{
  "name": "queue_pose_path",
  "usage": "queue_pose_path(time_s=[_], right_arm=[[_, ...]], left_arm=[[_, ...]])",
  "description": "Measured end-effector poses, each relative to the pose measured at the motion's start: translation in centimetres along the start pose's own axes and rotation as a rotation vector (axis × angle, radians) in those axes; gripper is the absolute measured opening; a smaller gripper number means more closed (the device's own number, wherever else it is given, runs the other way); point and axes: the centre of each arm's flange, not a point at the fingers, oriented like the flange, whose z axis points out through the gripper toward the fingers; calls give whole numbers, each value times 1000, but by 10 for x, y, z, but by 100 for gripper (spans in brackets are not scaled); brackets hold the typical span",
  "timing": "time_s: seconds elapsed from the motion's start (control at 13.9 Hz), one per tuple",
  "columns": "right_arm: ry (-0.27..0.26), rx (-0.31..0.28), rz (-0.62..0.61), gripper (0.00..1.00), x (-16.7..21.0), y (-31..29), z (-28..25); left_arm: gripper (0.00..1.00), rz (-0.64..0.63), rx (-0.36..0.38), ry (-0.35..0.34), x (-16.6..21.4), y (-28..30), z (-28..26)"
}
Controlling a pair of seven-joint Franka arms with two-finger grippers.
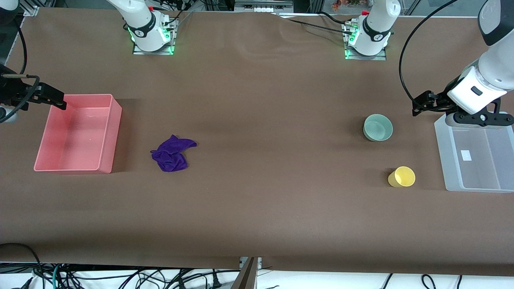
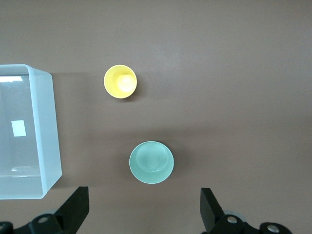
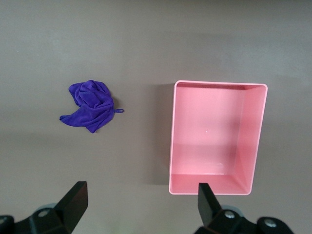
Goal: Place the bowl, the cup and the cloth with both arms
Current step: 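Reach the left gripper down toward the pale green bowl, then grasp the green bowl rim with the left gripper while the right gripper reaches the cloth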
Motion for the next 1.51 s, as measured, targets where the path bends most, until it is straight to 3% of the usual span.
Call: queue_pose_path(time_s=[0.65, 0.94, 1.22, 1.51], right_arm=[[0, 19, 5, 100, 0, 2, 1], [0, 21, 5, 100, 0, 2, 1], [-1, 21, 12, 100, 0, 6, 1], [-4, 21, 15, 100, 2, 8, 5]], left_arm=[[100, 0, 0, -10, -1, 0, 1], [100, -1, 3, -127, -13, -1, 18], [100, -4, 4, -211, -20, -3, 77], [100, -11, -1, -115, -24, -9, 179]])
